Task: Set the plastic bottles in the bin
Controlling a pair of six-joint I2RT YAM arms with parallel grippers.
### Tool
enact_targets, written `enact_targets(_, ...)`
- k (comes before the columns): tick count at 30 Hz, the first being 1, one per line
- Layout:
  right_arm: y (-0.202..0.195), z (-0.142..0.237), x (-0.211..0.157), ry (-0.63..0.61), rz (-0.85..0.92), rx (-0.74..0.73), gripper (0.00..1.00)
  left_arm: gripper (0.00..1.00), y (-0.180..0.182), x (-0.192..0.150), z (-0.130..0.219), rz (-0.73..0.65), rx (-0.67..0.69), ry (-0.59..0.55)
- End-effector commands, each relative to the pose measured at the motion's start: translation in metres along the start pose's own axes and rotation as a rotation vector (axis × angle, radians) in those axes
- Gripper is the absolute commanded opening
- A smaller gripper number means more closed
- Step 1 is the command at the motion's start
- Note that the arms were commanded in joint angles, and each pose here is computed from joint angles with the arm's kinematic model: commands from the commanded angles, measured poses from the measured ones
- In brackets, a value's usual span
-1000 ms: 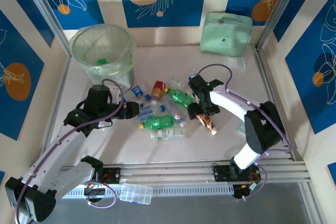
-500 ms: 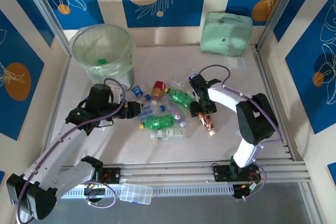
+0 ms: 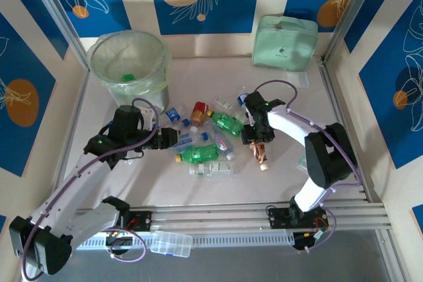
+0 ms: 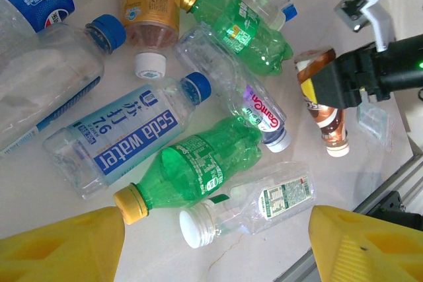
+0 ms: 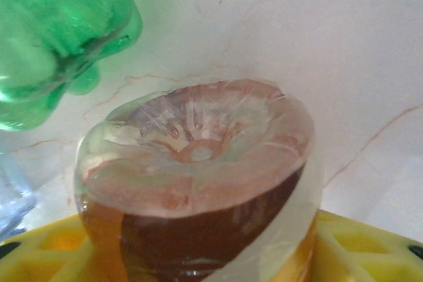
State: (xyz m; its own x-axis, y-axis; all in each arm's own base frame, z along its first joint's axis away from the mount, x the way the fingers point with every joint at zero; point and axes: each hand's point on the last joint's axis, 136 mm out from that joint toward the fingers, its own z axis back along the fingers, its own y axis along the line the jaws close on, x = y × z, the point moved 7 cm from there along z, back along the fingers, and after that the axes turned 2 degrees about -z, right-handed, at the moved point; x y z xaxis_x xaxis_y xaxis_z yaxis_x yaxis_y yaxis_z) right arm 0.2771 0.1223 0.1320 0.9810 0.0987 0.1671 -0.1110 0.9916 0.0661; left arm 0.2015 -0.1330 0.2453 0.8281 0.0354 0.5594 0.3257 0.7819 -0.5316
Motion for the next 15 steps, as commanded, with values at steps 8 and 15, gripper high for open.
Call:
enact_targets(8, 0.003, 0.050, -0.011, -0.110, -0.076, 0.158, 0.53, 0.74, -0.007, -0.003, 0.003, 0.000, -0.055, -0.011)
enact_targets(15, 0.013, 0.085, -0.020, -0.196, -0.080, 0.314, 0.52, 0.75, -0.016, -0.003, 0.009, -0.015, -0.107, -0.044)
